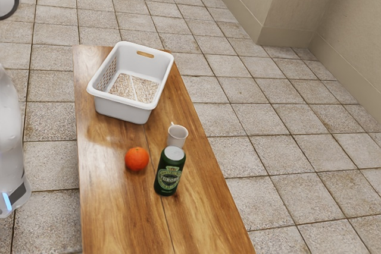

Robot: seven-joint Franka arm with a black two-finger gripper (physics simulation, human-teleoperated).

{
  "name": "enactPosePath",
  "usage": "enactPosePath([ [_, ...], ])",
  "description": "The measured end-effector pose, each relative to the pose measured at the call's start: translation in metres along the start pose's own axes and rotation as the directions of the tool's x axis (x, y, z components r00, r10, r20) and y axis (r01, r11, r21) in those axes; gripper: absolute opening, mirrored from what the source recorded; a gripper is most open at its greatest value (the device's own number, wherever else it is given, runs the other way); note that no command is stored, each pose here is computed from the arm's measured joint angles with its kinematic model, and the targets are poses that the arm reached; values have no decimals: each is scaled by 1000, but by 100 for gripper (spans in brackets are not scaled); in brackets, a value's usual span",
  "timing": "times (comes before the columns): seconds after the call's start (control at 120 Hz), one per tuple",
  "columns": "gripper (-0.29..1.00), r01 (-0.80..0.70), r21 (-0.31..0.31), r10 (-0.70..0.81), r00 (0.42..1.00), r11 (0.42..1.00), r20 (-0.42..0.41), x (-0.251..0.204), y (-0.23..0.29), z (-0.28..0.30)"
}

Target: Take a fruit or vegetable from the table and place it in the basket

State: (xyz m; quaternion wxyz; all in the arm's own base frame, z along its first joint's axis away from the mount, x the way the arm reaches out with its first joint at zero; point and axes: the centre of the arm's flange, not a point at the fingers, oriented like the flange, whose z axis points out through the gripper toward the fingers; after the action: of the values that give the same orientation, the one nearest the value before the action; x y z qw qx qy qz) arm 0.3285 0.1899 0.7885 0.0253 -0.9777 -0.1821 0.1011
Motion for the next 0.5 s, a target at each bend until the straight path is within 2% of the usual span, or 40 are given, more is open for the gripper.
enactPosePath([
  [0.1, 68, -22, 38, 27, 989, 999, -147, 18, -6, -11],
  [0.217, 68, -49, 71, 65, 966, 996, -251, 27, -9, -23],
  [0.35, 68, -63, 80, 85, 945, 995, -316, 31, -20, -29],
  [0.417, 68, -124, 110, 156, 922, 986, -356, 32, 8, -43],
  [0.5, 68, -201, 114, 228, 916, 973, -330, 66, 41, -32],
])
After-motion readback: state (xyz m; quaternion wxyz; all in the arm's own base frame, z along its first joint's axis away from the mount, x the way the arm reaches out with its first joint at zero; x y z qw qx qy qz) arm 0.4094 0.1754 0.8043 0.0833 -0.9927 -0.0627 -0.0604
